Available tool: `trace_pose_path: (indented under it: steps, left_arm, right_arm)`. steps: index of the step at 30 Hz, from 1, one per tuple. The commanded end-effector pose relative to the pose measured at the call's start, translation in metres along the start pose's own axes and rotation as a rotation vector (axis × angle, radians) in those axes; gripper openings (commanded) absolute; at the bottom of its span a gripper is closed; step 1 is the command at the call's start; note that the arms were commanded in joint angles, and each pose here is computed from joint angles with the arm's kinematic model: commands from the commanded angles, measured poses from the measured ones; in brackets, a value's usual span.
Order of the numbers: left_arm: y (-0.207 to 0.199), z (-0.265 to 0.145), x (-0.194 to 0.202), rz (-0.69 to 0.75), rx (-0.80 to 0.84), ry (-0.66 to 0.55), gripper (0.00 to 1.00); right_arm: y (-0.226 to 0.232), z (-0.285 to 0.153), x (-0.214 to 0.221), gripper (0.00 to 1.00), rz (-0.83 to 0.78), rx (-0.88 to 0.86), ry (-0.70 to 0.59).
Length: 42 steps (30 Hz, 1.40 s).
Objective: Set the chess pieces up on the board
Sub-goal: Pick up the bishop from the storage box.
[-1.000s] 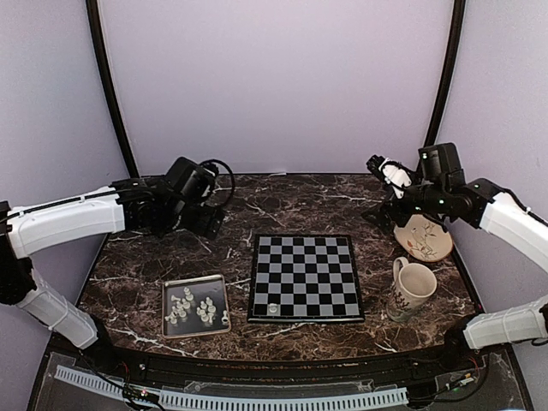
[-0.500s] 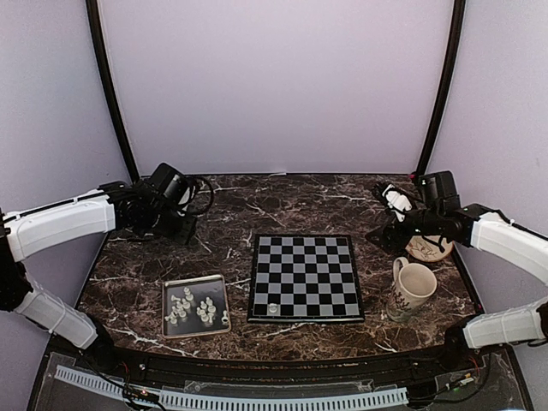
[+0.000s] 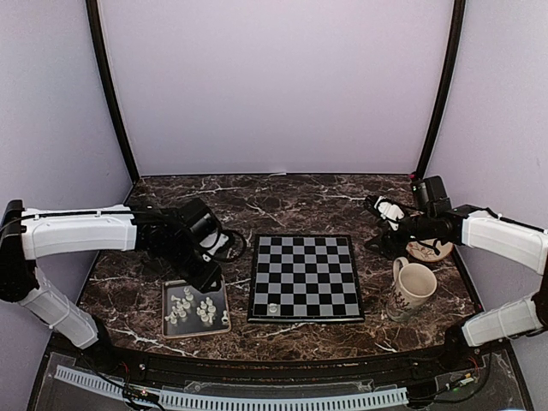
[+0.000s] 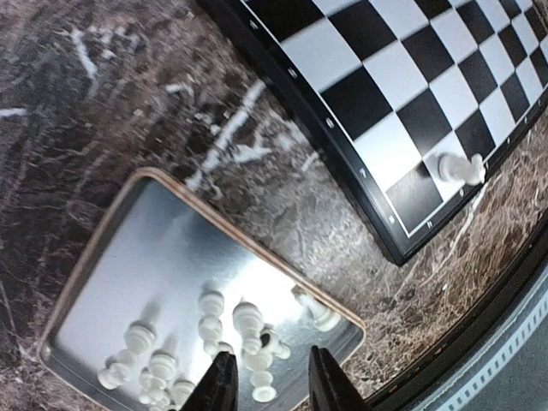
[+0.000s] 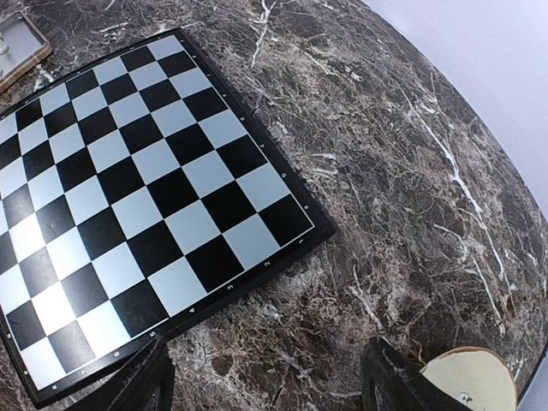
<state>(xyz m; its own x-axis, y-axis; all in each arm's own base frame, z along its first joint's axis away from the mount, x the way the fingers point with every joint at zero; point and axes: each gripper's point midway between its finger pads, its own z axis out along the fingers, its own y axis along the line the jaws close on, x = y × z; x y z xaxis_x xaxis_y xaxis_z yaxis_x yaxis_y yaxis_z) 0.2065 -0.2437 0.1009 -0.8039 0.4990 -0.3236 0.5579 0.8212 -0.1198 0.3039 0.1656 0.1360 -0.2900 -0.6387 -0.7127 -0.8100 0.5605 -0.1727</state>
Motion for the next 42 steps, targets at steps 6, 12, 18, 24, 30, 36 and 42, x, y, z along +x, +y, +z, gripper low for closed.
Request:
trace_pose_path:
  steps: [6,12,18,24,30,36,42]
  left_arm:
    - [-0.006,0.019,0.038,0.042,-0.073,0.206,0.31]
    - [-0.006,0.028,0.044,0.058,-0.075,0.243,0.27]
    - [-0.005,0.035,0.042,0.071,-0.082,0.245,0.24]
    - [-0.006,0.046,0.039,0.087,-0.089,0.252,0.19]
    - [-0.005,0.045,0.033,0.09,-0.097,0.235,0.09]
    - [-0.002,0.033,0.025,0.114,-0.117,0.202,0.0]
    - [-0.006,0.011,0.015,0.156,-0.111,0.188,0.0]
  right_arm:
    - [0.001,-0.004,-0.004,0.71,-0.049,-0.003,-0.017]
    - [-0.001,-0.003,-0.002,0.7,-0.049,0.009,-0.01]
    - [0.0,-0.003,0.0,0.7,-0.05,0.009,-0.005]
    - [0.001,-0.002,0.0,0.7,-0.051,0.0,-0.006]
    - [0.002,-0.002,0.001,0.69,-0.048,-0.005,-0.003]
    - [0.005,-0.006,-0.015,0.66,-0.011,-0.039,-0.044]
    - [0.0,-0.02,-0.051,0.65,0.035,-0.102,-0.08]
